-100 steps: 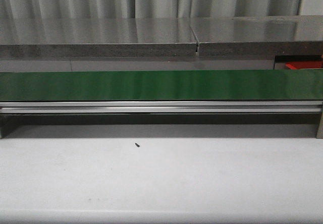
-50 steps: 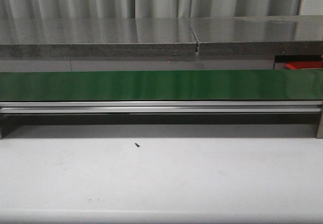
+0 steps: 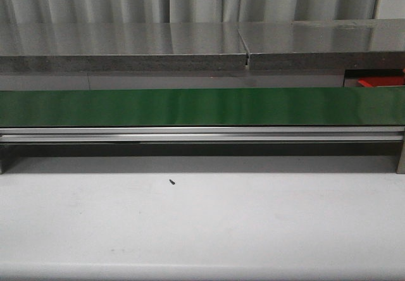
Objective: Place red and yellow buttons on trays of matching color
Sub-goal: 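Move the left gripper back over the remaining red and yellow buttons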
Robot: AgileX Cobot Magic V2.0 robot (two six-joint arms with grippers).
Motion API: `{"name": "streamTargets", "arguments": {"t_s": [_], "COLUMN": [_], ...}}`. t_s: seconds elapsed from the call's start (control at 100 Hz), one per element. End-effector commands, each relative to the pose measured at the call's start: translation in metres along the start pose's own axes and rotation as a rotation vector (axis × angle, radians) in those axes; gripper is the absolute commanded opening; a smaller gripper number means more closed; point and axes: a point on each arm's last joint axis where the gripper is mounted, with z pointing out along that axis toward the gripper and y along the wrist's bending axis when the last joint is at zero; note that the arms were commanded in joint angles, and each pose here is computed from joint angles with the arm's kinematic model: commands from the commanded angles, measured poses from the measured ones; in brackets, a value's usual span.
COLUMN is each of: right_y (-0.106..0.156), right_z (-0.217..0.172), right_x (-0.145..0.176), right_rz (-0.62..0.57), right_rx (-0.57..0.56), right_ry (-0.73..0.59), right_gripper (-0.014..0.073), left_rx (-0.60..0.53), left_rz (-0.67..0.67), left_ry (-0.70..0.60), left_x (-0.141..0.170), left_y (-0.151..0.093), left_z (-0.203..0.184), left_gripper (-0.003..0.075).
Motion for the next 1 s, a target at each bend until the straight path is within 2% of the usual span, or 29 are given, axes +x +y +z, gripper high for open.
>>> {"name": "streamTargets", "arguments": {"t_s": [0.0,0.13,0.36,0.46,0.72,0.99], "right_y": [-0.003,-0.003,-0.003,-0.003,-0.003,-0.003], "right_z": [-0.003,-0.003,-0.003,-0.003,-0.003,-0.003], "right_x": [-0.012,-0.012,-0.012,-0.012,-0.012,-0.012], "right_rz": [-0.005,-0.005,-0.005,-0.005,-0.005,-0.005], "right_rx": [0.031,0.031,0.031,0.031,0.031,0.031], "right_ry": [-0.073,-0.073,-0.073,-0.073,-0.073,-0.073], "right_gripper": [-0.0068,-0.0068,-0.0068,-0.0068,-0.0068,-0.0068], "left_rx": [-0.023,-0.044,0.015,-0.013,-0.049,-0.073], "left_rz": [-0.043,-0.084,-0.112,-0.126,-0.129,-0.148], "left_ry": [-0.016,0.067,0.216,0.265,0.400,0.432], "left_x": [-0.023,-0.027,-0.016,-0.008,0.021,0.041], "left_y": [0.018,0.051,0.080,0.094,0.118,0.132], "left_z": [0.014,0.054,0.115,0.137,0.173,0.192], "left_gripper": [0.0662,0.0662,0.0660,0.0660,0.0660,0.0660]}}
